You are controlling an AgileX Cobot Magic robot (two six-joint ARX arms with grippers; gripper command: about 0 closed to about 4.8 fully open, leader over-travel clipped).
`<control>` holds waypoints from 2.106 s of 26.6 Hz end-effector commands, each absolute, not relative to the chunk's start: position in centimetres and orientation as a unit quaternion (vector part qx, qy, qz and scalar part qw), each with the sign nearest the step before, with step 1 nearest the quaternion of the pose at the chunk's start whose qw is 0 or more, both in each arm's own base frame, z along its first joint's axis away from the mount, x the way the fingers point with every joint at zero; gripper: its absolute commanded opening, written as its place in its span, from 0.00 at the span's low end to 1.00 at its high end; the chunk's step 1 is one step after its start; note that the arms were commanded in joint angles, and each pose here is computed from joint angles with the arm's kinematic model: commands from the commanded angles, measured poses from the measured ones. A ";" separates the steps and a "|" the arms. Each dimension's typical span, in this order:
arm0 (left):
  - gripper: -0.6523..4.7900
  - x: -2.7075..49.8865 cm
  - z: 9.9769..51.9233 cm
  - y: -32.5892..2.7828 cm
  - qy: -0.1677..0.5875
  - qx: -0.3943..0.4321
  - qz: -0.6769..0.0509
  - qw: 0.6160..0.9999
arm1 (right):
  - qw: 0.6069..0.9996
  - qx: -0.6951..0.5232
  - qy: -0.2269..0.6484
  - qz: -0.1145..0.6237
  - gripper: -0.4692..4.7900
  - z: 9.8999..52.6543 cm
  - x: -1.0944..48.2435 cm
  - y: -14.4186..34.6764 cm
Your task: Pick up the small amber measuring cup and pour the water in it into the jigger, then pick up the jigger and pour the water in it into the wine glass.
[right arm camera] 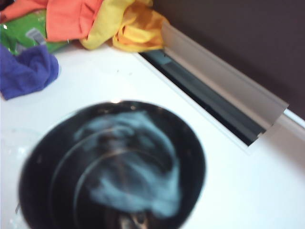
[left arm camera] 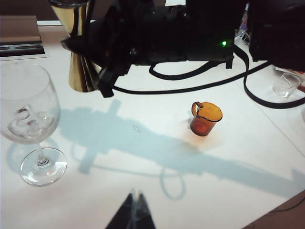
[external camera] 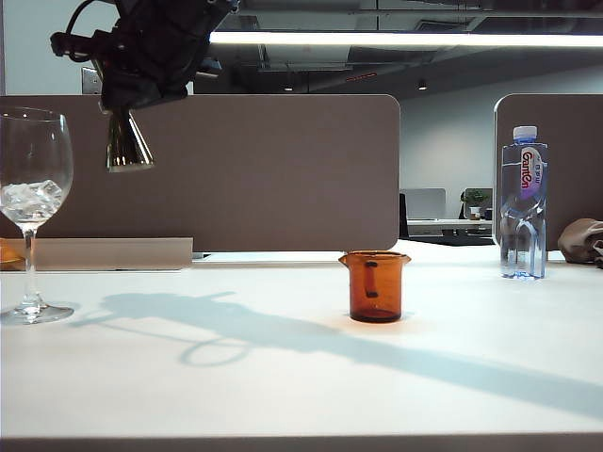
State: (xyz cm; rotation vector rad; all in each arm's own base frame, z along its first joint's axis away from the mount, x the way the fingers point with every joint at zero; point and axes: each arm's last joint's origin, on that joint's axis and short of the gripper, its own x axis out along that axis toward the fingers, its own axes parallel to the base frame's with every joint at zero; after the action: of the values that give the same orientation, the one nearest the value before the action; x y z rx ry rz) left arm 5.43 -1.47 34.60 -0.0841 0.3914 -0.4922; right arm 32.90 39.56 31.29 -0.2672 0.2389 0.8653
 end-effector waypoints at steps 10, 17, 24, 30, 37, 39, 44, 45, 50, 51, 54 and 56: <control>0.12 5.4 34.8 -1.5 0.186 -0.040 -0.244 0.951 | 0.895 -0.120 0.094 0.419 0.09 32.1 32.8 39.6; 0.12 5.4 34.8 -1.5 0.185 -0.040 -0.244 0.951 | 0.897 -0.116 0.085 0.418 0.09 32.0 33.0 39.8; 0.12 5.4 34.8 -1.5 0.185 -0.040 -0.244 0.951 | 0.898 -0.116 0.086 0.416 0.09 31.2 33.5 39.9; 0.12 5.4 34.8 -1.5 0.185 -0.040 -0.244 0.951 | 0.898 -0.127 0.083 0.414 0.09 30.5 34.0 40.0; 0.12 5.4 34.8 -1.5 0.185 -0.040 -0.244 0.951 | 0.892 -0.156 0.075 0.418 0.09 30.5 33.9 40.0; 0.12 5.4 34.8 -1.5 0.185 -0.040 -0.244 0.951 | 0.889 -0.168 0.071 0.419 0.09 30.4 33.8 40.0; 0.12 5.4 34.8 -1.5 0.185 -0.040 -0.244 0.951 | 0.882 -0.174 0.066 0.433 0.09 30.5 33.6 40.2; 0.12 5.4 34.8 -1.5 0.185 -0.040 -0.244 0.951 | 0.880 -0.177 0.064 0.436 0.09 30.5 33.3 40.4; 0.12 5.4 34.8 -1.5 0.186 -0.040 -0.244 0.951 | 0.873 -0.196 0.055 0.443 0.09 30.6 32.8 40.7; 0.12 5.4 34.8 -1.5 0.185 -0.040 -0.244 0.951 | 0.872 -0.202 0.051 0.443 0.09 30.6 32.8 40.7; 0.12 5.4 34.8 -1.5 0.185 -0.040 -0.244 0.951 | 0.869 -0.213 0.046 0.444 0.09 30.6 32.7 40.8; 0.12 5.4 34.8 -1.5 0.186 -0.040 -0.244 0.951 | 0.869 -0.214 0.045 0.444 0.09 30.6 32.7 40.8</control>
State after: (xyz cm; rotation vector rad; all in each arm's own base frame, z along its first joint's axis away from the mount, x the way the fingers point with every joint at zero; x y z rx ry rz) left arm 5.43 -1.47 34.60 -0.0840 0.3914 -0.4926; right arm 33.00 40.85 29.50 -0.4621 0.1367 0.9303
